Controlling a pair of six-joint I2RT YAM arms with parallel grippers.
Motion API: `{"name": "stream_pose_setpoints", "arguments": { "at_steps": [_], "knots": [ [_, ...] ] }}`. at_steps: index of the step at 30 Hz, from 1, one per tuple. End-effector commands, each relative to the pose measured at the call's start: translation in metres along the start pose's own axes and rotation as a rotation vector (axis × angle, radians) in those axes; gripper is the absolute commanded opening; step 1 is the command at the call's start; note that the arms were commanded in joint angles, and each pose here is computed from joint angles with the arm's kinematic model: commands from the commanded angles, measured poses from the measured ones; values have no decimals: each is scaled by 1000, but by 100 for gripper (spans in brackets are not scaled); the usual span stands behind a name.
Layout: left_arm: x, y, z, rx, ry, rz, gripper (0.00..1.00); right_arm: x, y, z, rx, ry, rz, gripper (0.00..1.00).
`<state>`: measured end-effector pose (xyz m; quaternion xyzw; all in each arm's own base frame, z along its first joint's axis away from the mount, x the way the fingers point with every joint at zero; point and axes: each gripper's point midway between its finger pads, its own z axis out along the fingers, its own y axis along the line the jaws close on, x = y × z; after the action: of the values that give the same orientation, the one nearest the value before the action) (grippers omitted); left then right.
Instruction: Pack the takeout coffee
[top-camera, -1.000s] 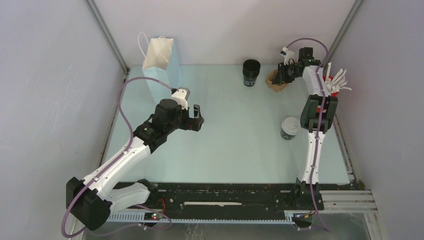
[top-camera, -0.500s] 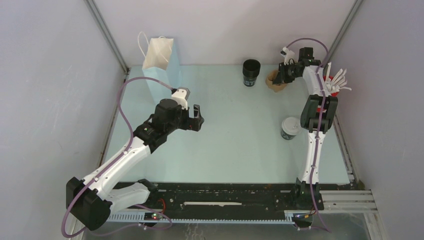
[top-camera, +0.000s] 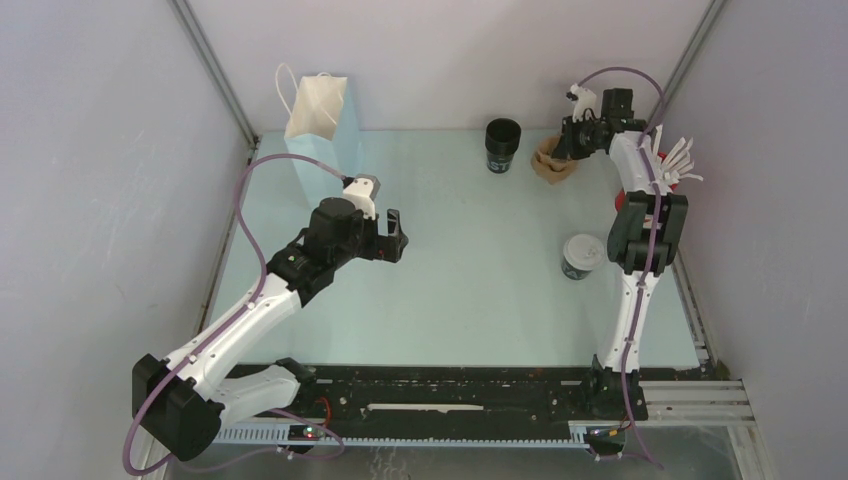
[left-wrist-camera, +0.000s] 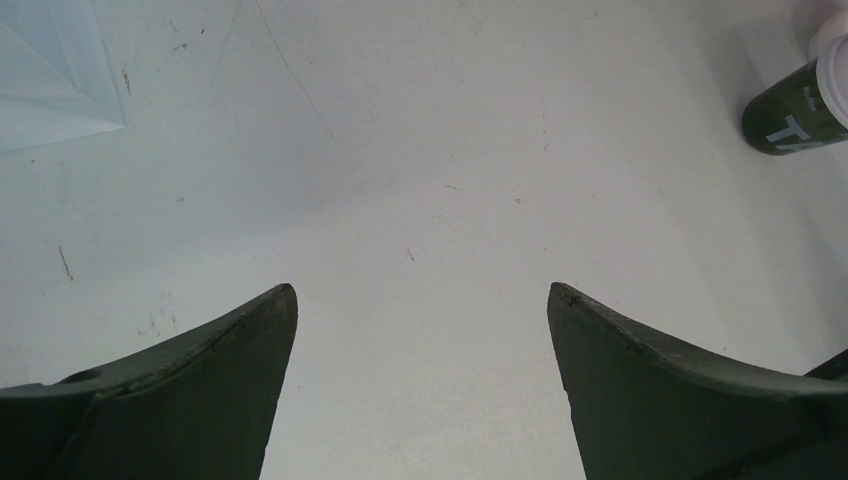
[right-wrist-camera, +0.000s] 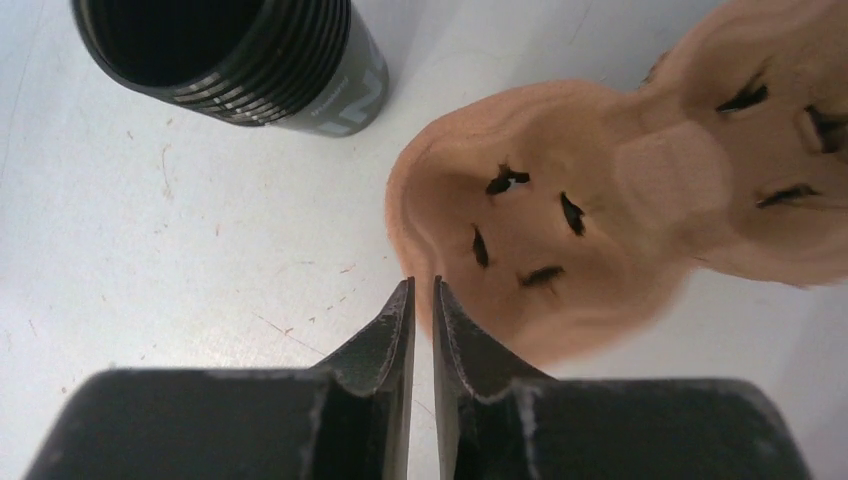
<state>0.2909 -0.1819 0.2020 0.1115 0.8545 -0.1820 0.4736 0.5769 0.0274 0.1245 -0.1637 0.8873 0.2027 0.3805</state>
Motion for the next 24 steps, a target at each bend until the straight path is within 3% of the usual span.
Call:
{"name": "stream_pose_setpoints", "arguments": {
  "at_steps": [1, 9, 10, 12, 14, 20, 24],
  "knots": [
    [-23, -6, -3, 23, -66, -18, 100, -63, 9, -47, 100, -162, -80, 0],
    [-23, -7, -3, 28, -67, -18, 100, -64, 24, -57, 164, -165, -109, 0],
    [-23, -7, -4, 29, -68, -18, 100, -60, 27, -54, 126, -152, -105, 3],
    [-23, -7, -4, 30, -67, -19, 100, -51, 23, -44, 85, -115, -87, 30],
    [-22, -7, -3, 28, -66, -18, 100, -40, 17, -32, 47, -75, -66, 44],
    [-20, -7, -1, 27, -60, -19, 100, -10, 10, 0, 8, 10, -57, 61],
    [-20, -7, -1, 28, -59, -20, 100, -1, 6, 11, -2, 27, -48, 64]
  ]
}}
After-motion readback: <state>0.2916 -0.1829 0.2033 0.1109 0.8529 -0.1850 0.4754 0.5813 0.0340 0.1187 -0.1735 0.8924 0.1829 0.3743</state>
